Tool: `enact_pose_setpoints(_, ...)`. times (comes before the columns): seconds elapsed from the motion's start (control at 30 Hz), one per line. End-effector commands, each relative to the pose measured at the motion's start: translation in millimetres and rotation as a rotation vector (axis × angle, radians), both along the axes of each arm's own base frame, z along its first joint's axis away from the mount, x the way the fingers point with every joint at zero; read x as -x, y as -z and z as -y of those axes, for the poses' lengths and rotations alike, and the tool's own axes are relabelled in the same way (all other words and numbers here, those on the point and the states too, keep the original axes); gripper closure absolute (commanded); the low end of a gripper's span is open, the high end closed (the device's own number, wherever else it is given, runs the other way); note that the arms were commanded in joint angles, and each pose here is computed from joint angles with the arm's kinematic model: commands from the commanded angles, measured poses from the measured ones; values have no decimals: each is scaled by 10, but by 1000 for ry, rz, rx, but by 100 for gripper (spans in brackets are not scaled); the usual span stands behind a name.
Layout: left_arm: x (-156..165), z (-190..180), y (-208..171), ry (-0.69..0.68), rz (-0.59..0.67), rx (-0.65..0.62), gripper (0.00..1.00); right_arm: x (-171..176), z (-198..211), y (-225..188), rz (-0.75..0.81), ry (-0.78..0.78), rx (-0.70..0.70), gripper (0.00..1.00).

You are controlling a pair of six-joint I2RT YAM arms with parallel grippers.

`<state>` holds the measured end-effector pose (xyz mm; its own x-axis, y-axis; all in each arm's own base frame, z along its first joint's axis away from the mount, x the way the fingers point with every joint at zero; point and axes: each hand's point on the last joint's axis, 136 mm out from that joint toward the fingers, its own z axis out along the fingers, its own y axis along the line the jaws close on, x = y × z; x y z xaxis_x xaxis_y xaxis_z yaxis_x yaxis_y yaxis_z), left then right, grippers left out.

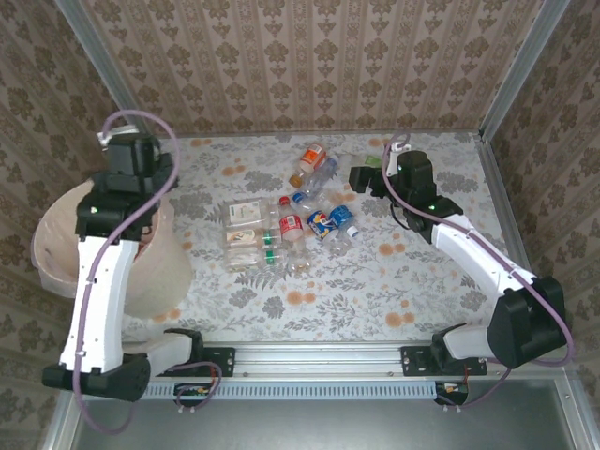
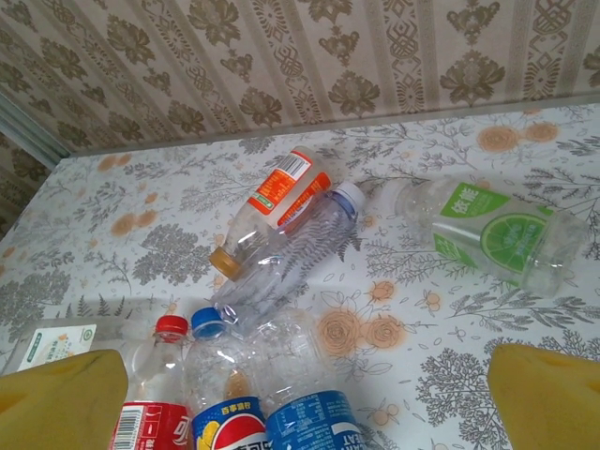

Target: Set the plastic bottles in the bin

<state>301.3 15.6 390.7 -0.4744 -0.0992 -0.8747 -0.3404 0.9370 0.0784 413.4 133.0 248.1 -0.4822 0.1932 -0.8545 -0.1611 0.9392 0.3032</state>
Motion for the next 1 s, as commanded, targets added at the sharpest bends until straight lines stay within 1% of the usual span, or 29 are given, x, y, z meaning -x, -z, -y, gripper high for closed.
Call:
enact_pose_setpoints(0.0, -195, 563, 74, 103, 48, 88, 0, 59, 116, -142, 30, 45, 7, 0)
enact_pose_setpoints(0.07, -273, 1026, 268, 207, 9, 142, 0, 92, 147, -120, 25, 51, 16, 0)
enact_pose_setpoints(0.1, -319, 1280, 389, 284, -20, 168, 0, 112, 156, -98, 20, 51, 24, 0)
enact_pose_setpoints(0.17, -353, 1795, 751, 492, -122, 205, 0, 162, 178, -47, 9, 48, 44, 0)
enact_pose_setpoints(0.23, -264, 2169, 1141, 705, -274, 222, 0, 205, 210, -2, 2, 48, 66, 0)
enact_pose_setpoints(0.27, -174, 2279, 1389, 792, -379, 206, 0, 226, 222, 18, 0, 46, 77, 0)
enact_pose_setpoints(0.3, -84, 2333, 1601, 849, -477, 190, 0, 241, 237, 42, -3, 47, 85, 0)
enact_pose_setpoints(0.37, 136, 2345, 2071, 935, -710, 120, 0, 270, 268, 76, -5, 52, 98, 0)
enact_pose_setpoints(0.43, 294, 2250, 2375, 968, -870, 11, 0, 283, 301, 108, -7, 62, 104, 0)
enact_pose_setpoints(0.47, 350, 2215, 2481, 994, -919, -40, 0, 285, 309, 114, -4, 64, 105, 0)
enact_pose_setpoints(0.53, 414, 2201, 2566, 1049, -950, -115, 0, 280, 324, 125, 0, 68, 105, 0)
enact_pose_setpoints(0.6, 484, 2266, 2599, 1139, -942, -165, 0, 270, 326, 136, 0, 68, 107, 0)
enact_pose_setpoints(0.67, 504, 2296, 2673, 1196, -929, -220, 0, 258, 330, 144, 0, 67, 112, 0)
enact_pose_setpoints(0.73, 492, 2338, 2760, 1234, -924, -264, 6, 248, 335, 155, 0, 67, 116, 0)
enact_pose_setpoints(0.8, 523, 2407, 2823, 1278, -931, -287, 10, 243, 340, 165, -3, 65, 122, 0)
enact_pose_setpoints(0.9, 582, 2414, 2945, 1303, -978, -344, 24, 255, 365, 179, -5, 69, 128, 0)
enact_pose_setpoints(0.93, 606, 2396, 2992, 1304, -1002, -365, 25, 263, 374, 190, -5, 72, 131, 0)
enact_pose_setpoints(0.97, 633, 2381, 3034, 1305, -1021, -382, 25, 269, 381, 191, -5, 72, 133, 0)
